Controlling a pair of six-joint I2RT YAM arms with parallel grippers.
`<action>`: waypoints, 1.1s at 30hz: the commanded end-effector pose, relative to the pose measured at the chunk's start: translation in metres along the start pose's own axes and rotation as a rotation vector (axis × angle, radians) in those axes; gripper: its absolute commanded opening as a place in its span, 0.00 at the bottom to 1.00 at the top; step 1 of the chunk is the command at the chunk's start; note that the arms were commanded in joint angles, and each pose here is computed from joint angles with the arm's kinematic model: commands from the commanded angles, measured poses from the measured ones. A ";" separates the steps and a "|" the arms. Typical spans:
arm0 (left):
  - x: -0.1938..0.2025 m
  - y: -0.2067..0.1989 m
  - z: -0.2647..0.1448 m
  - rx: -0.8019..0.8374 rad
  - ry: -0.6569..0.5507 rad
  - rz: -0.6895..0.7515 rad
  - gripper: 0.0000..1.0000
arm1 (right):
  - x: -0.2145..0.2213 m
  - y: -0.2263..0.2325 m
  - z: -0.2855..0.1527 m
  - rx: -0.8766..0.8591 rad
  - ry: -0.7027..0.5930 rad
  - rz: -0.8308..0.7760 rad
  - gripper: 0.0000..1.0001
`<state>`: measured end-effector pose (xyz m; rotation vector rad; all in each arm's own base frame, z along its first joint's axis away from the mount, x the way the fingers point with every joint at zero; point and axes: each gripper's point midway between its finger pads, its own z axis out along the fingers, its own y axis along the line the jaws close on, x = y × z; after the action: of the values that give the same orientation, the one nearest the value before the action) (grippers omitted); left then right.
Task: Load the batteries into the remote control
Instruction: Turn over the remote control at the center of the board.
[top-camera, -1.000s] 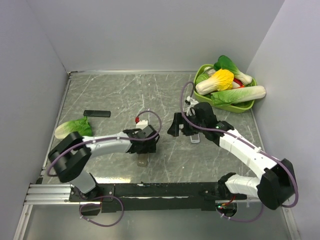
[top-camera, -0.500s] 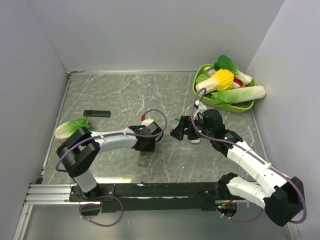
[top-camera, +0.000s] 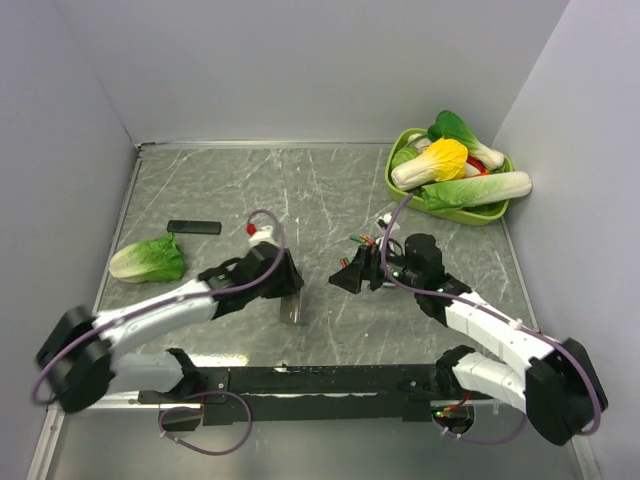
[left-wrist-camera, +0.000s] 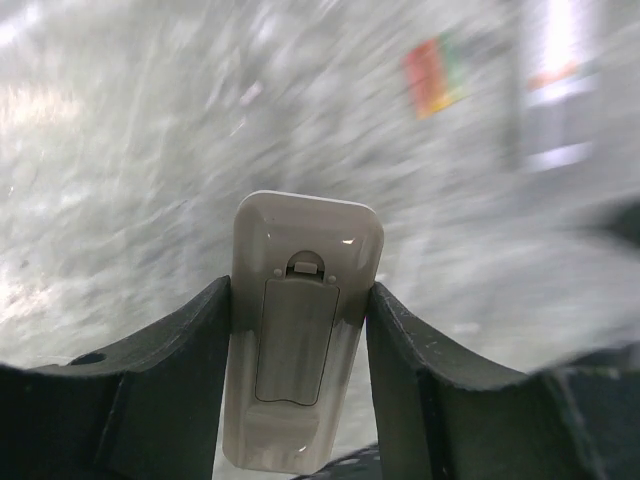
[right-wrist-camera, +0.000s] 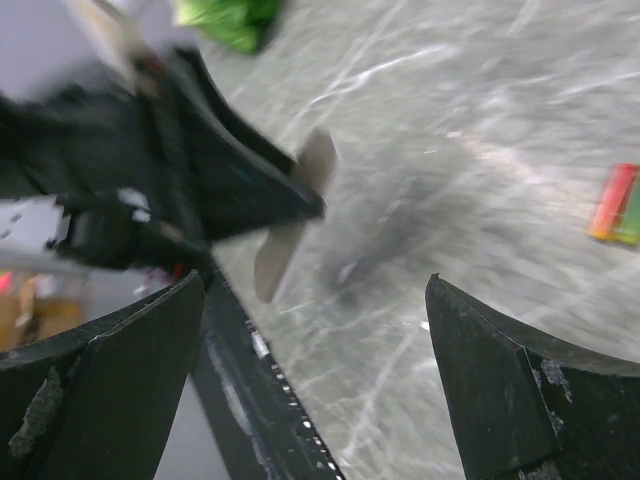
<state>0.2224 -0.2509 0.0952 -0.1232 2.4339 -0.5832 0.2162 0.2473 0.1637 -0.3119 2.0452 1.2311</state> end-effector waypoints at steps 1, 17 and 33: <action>-0.048 -0.044 -0.049 0.324 -0.231 -0.180 0.13 | -0.006 0.046 0.009 -0.306 -0.026 -0.057 1.00; -0.079 -0.071 -0.143 0.772 -0.473 -0.275 0.15 | 0.004 0.138 0.030 -0.743 0.114 -0.112 1.00; -0.075 -0.075 -0.167 0.889 -0.508 -0.236 0.39 | 0.009 0.153 0.031 -0.913 0.183 -0.061 0.13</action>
<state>0.1884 -0.2405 0.2497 -0.2017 1.6488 -1.3872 0.1531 0.3574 0.2175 -0.7976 1.6951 2.0478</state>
